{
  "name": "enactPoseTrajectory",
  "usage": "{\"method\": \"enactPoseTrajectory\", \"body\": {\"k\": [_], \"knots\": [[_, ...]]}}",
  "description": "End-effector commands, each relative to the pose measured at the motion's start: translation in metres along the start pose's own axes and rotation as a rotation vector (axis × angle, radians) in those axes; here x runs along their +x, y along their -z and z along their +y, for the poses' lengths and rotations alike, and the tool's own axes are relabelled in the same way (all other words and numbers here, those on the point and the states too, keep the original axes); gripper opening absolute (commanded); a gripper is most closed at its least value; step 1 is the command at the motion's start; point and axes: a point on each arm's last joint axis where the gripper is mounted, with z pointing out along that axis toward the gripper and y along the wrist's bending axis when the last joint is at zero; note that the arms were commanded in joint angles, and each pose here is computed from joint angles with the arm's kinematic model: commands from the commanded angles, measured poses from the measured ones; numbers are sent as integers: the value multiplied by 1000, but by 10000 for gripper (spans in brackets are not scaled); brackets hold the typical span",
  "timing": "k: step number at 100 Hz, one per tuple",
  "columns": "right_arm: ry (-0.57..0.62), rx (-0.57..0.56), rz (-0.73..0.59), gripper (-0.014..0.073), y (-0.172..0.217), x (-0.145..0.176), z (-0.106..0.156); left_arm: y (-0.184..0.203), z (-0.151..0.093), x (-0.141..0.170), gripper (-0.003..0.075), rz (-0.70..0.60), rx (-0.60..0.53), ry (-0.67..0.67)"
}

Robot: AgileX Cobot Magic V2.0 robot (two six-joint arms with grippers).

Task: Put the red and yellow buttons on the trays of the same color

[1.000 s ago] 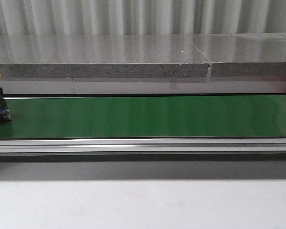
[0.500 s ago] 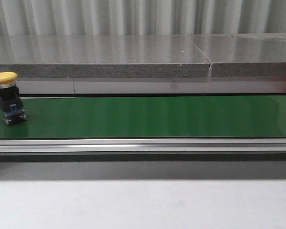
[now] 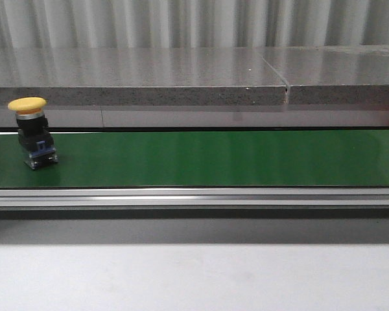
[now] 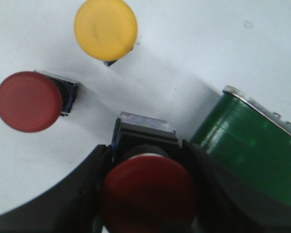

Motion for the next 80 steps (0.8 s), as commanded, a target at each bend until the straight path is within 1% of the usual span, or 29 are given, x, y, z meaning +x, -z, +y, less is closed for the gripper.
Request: {"method": "enactPoseTrajectory", "body": {"k": [1,10,21,38,55,80], "knots": [[13,-4,-87,-122,4,-13,1,45,-9,7,229,-122,31,-34],[13,-4,-87,-122,4,-13,1,58,-11,19,229,-146,40,-78],[13,-4,-87,-122,4,-13,1,68,-11,38,229,-143,43,-132],[13,-4,-87,-122,4,-13,1,68,-6,55,229,-154,48,-138],[13,-4,-87,-122,4,-13,1,56,-10,57,229,-98,88,-184],[13,-4,-87,-122,4,-13,1,43,-11,53,229,-69,84,-183]]}}
